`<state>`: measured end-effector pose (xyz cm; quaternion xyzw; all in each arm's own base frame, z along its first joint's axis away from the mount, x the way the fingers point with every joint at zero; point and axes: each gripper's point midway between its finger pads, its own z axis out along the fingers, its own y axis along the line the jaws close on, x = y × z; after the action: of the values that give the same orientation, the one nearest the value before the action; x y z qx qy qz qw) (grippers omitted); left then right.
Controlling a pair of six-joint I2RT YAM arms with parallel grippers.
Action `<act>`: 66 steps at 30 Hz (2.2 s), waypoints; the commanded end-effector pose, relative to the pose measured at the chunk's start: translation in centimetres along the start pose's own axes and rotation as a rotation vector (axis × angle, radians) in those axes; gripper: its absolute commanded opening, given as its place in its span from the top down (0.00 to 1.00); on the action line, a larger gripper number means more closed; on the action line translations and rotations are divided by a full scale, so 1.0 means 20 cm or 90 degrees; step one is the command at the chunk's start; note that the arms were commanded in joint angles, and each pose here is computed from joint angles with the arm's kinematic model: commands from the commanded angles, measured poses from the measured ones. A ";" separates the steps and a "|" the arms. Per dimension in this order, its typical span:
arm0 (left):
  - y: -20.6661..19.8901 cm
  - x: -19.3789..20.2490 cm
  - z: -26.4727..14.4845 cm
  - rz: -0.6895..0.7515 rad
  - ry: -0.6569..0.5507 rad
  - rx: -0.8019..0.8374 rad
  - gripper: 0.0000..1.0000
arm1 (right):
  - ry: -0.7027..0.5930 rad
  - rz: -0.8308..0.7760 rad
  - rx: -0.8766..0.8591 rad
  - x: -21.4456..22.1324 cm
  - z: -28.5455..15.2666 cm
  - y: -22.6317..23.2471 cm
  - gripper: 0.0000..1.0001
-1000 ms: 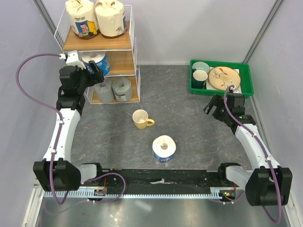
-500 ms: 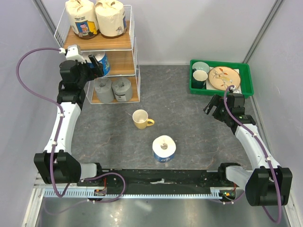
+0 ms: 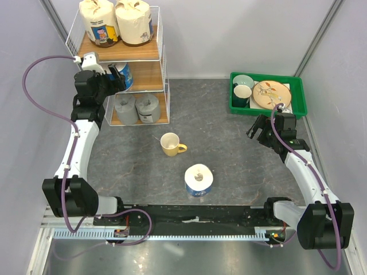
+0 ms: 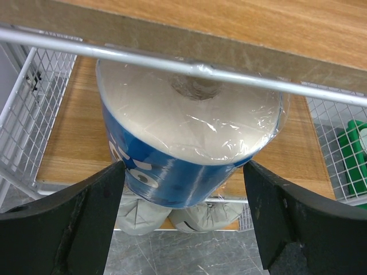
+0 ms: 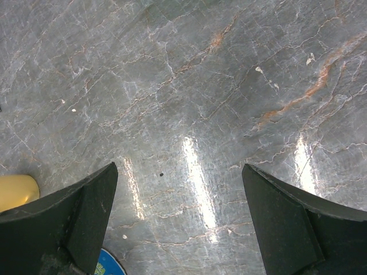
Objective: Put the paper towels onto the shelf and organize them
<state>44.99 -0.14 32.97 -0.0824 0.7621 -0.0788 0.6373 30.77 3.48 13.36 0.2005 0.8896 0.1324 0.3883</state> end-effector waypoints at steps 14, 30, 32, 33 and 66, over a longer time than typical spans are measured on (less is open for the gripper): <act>0.00 -0.12 0.09 -0.012 -0.058 -0.006 0.14 | -0.024 -0.007 0.004 -0.07 0.01 0.01 0.02; -0.01 -0.15 0.10 -0.041 -0.071 -0.003 0.12 | -0.023 -0.004 0.007 -0.08 0.02 0.01 0.02; -0.02 -0.18 0.06 -0.047 -0.082 0.000 0.11 | -0.026 -0.006 0.005 -0.09 0.01 0.02 0.02; -0.03 -0.18 0.04 -0.052 -0.083 0.000 0.11 | -0.030 -0.004 0.003 -0.10 0.01 0.02 0.02; -1.03 0.93 -1.00 -0.064 0.355 0.293 0.12 | -0.001 0.038 -0.058 -0.06 0.08 0.11 0.02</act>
<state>25.26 -21.64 23.52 0.0447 0.8585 -0.2749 0.4306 31.96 4.78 12.18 0.2092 0.8917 0.1667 0.3650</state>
